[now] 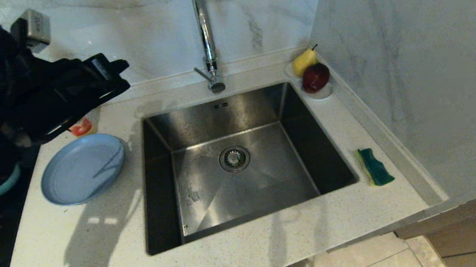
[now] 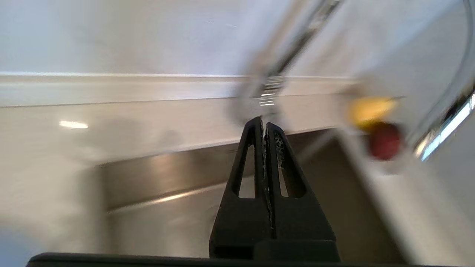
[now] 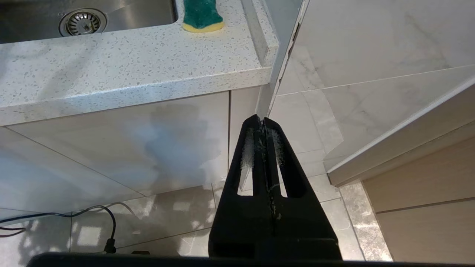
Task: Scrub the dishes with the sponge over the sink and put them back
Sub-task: Place the bowl on the plate
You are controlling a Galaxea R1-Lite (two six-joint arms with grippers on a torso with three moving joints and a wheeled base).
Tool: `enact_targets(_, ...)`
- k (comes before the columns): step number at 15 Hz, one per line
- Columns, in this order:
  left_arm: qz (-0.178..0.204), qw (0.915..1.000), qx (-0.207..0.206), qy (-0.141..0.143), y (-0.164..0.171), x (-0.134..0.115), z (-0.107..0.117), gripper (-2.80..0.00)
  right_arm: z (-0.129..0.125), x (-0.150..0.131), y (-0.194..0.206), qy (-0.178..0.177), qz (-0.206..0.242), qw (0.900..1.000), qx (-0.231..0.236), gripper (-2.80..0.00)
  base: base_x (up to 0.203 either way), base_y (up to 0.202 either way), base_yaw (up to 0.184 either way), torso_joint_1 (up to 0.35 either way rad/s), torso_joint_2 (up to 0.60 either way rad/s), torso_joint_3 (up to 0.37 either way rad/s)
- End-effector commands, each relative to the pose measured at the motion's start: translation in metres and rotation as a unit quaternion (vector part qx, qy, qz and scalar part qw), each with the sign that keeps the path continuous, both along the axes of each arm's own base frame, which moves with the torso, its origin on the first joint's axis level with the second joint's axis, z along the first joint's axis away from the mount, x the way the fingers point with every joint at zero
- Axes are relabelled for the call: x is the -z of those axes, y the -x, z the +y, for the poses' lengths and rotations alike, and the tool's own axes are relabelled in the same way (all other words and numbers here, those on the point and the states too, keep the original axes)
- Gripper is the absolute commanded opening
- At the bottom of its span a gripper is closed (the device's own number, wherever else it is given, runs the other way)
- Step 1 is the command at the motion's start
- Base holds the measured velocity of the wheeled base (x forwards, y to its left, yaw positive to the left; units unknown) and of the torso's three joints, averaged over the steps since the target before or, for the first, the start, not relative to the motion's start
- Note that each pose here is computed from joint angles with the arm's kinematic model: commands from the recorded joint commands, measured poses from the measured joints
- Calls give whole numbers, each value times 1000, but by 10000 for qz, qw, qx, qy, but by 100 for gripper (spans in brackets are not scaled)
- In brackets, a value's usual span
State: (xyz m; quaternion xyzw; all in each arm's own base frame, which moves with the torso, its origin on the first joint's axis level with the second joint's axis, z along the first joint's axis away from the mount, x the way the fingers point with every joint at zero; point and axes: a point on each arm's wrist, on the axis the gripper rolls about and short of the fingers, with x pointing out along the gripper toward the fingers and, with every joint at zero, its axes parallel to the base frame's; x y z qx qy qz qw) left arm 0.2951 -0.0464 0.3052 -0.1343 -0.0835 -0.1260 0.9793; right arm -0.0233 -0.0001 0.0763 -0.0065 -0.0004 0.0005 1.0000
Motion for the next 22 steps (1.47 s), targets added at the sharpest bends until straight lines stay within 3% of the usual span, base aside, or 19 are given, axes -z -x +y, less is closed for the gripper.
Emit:
enact_targets(1, -332, 9987, -377, -127, 79, -9, 13, -280, 0, 0, 0, 4, 4, 10000, -2, -280, 0, 0, 0, 0, 0, 0)
enact_targets(4, -322, 9964, -702, -349, 143, 14, 24, -280, 0, 0, 0, 4, -3, 10000, -2, -280, 0, 0, 0, 0, 0, 0)
enact_targets(9, -555, 9894, -1306, -291, 234, 42, 41, -280, 0, 0, 0, 4, 2, 10000, -2, -280, 0, 0, 0, 0, 0, 0)
enact_targets(13, -521, 9853, -1547, -495, 294, 97, 50, -280, 0, 0, 0, 4, 0, 10000, -2, -280, 0, 0, 0, 0, 0, 0)
enact_targets(17, -409, 9777, -1931, -716, 323, 150, 51, -280, 0, 0, 0, 4, -3, 10000, -2, -280, 0, 0, 0, 0, 0, 0)
enact_targets(19, -159, 9741, -2034, -975, 323, 195, 51, -280, 0, 0, 0, 1, -3, 10000, -2, -280, 0, 0, 0, 0, 0, 0)
enact_targets(20, 1, 9729, -2041, -1085, 319, 212, 51, -280, 0, 0, 0, -4, 1, 10000, -2, -280, 0, 0, 0, 0, 0, 0)
enact_targets(22, 265, 9759, -1792, -1213, 317, 221, 49, -280, 0, 0, 0, 1, 2, 10000, -2, -280, 0, 0, 0, 0, 0, 0)
